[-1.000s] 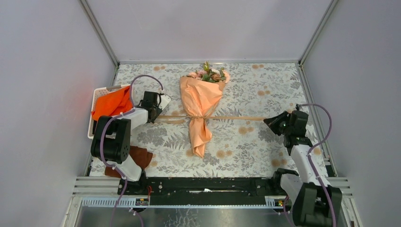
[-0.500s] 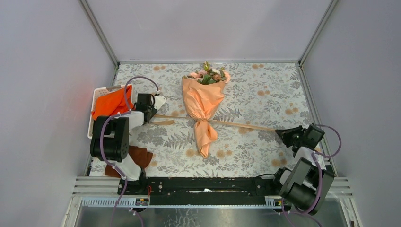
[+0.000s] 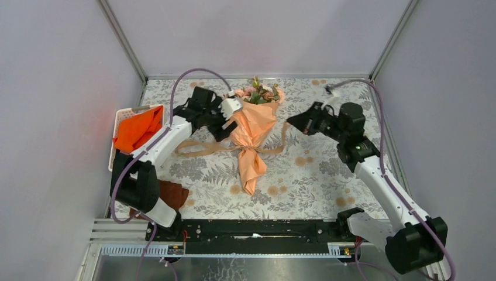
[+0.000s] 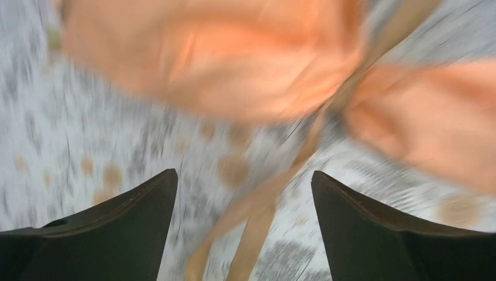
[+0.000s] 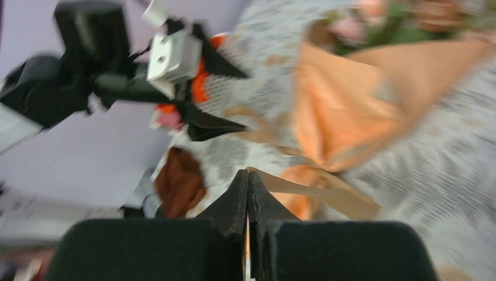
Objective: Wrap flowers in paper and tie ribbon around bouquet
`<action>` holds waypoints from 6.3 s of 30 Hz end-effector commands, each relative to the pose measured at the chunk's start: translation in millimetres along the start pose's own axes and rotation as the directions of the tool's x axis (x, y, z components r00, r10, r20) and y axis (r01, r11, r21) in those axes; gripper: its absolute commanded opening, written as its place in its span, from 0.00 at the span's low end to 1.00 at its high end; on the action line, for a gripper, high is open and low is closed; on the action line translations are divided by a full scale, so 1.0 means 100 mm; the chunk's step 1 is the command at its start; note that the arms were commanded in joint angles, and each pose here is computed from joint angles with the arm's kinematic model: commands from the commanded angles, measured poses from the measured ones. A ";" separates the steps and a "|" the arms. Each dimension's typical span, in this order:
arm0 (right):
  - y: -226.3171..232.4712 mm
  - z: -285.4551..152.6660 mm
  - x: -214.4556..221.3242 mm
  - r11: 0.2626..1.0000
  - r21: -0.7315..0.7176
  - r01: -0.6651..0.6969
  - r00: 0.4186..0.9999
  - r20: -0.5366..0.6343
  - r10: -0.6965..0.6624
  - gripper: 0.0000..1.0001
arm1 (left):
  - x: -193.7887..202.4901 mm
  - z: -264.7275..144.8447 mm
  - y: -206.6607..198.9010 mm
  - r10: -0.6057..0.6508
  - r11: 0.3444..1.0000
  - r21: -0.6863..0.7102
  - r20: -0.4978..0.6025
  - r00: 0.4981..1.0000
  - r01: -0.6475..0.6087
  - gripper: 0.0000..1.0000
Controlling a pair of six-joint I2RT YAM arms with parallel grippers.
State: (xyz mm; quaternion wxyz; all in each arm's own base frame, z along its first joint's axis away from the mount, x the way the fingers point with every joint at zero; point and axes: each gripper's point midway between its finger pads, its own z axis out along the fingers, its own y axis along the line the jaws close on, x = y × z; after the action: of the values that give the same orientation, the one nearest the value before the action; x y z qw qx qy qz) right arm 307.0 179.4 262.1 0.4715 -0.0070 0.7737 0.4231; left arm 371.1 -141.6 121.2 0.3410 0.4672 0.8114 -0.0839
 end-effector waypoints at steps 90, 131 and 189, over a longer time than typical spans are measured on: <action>1.12 1.31 0.34 0.922 -0.381 0.066 0.993 -0.067 -0.099 0.00 | 0.38 0.84 -2.08 0.648 0.625 0.425 0.185 0.738 -0.655 0.88; 1.04 1.15 0.45 0.940 -0.321 0.113 0.974 -0.153 -0.169 0.00 | 0.66 0.81 -0.11 0.414 0.910 0.035 -0.100 0.905 -0.413 0.95; -0.79 0.06 0.46 0.973 0.208 -0.096 0.976 -0.170 0.133 0.00 | -0.38 1.62 -0.94 0.512 0.831 0.181 0.124 0.850 -0.527 0.83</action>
State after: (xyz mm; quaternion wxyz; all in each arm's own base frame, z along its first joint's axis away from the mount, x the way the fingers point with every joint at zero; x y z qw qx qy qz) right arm 305.4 143.8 149.4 0.3443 0.0678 0.8668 0.3542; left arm 378.3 -293.7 29.2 0.3590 0.6992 0.6077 -0.1136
